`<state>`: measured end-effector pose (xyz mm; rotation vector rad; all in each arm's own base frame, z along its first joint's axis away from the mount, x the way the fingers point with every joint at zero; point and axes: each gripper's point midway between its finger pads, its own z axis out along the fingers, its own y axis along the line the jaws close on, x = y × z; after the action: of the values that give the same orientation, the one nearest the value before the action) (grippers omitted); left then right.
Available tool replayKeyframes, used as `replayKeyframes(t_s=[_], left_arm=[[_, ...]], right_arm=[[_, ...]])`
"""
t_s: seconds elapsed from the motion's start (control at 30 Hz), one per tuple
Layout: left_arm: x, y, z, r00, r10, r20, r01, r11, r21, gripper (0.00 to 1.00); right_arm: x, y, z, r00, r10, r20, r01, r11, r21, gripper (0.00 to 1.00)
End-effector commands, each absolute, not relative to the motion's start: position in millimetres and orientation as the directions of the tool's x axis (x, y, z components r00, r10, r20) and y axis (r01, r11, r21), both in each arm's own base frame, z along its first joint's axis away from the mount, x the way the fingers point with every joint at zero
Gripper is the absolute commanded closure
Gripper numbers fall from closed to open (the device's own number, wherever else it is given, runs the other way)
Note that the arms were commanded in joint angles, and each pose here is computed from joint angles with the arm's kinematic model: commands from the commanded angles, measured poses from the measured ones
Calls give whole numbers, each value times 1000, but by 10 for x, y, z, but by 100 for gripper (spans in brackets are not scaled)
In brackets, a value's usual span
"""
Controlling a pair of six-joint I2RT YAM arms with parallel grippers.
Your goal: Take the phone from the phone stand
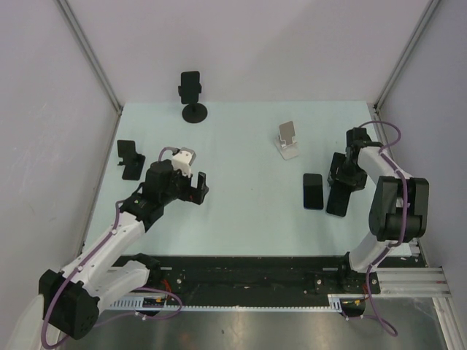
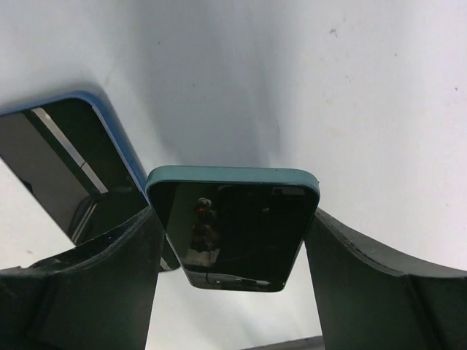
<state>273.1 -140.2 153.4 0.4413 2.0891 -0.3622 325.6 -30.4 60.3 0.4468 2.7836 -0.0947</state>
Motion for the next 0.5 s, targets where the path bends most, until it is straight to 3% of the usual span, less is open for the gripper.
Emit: replayKeyframes(t_s=[0.0,0.47], left_arm=[[2795,-1410,1769,-431,174,-885,453,890,-45,0],[2800,-1408,1715,-443,183,-878,451,891,-42,0]], right_arm=[[3481,-340,577,-885,268,-380,294,956,-11,71],[3711,-168,295,-905,194,-379,177,981,79,50]])
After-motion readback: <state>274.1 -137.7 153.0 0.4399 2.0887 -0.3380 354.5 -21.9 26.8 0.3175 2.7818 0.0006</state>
